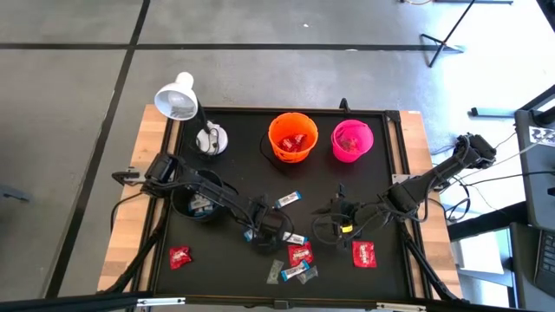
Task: Sort candy
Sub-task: Put the white candy into the black bucket
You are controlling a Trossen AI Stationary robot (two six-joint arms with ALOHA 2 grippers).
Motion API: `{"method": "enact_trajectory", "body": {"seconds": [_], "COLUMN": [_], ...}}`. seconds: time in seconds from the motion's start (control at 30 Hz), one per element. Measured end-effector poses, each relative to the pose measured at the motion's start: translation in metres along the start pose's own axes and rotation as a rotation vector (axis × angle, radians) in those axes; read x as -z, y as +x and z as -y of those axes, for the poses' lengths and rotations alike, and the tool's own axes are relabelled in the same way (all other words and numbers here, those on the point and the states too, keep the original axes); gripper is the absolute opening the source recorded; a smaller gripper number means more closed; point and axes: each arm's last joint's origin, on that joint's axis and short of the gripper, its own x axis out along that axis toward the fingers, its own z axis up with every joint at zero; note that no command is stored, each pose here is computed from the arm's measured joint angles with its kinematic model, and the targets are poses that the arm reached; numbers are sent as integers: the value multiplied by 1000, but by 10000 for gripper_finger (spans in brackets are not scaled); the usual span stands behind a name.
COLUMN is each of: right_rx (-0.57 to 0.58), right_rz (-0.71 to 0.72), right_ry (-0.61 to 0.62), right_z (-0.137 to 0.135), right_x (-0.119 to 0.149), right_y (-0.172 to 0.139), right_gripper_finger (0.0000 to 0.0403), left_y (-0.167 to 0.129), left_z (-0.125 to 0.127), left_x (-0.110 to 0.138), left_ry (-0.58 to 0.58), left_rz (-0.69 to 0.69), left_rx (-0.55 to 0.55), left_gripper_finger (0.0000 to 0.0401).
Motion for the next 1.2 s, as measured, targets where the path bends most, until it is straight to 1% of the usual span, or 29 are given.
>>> {"method": "enact_trajectory", "body": {"seconds": [0.03,0.1,0.27,0.37,0.53,0.63,0.73,0.8,0.87,1.0,1.1,1.2], "right_rx": [0,0,0,0,0,1,4,5,5,5,5,5], "right_rz": [0,0,0,0,0,-4,-15,-20,-18,-18,-18,-18], "right_ry": [0,0,0,0,0,-2,-7,-10,-9,-9,-8,-8], "right_z": [0,0,0,0,0,0,0,1,1,1,1,1], "right_x": [0,0,0,0,0,0,2,2,2,2,2,2], "right_y": [0,0,0,0,0,0,0,0,0,0,0,0], "right_gripper_finger": [134,134,134,134,134,134,134,134,134,134,134,134], "left_y": [0,0,-8,-22,-77,-111,-154,-180,-198,-229,-242,-248], "left_z": [0,0,3,2,2,6,8,7,8,9,10,17], "left_x": [0,0,-3,-6,-17,-23,-24,-20,-14,8,27,42], "left_ry": [1,1,69,89,118,126,125,113,93,65,24,0], "left_rz": [-1,-4,-2,-19,9,61,139,175,206,240,244,287], "left_rx": [2,8,11,-31,-167,-233,-292,-335,-368,-419,-447,-437], "left_gripper_finger": [21,7,0,0,0,0,0,0,0,0,0,0]}}
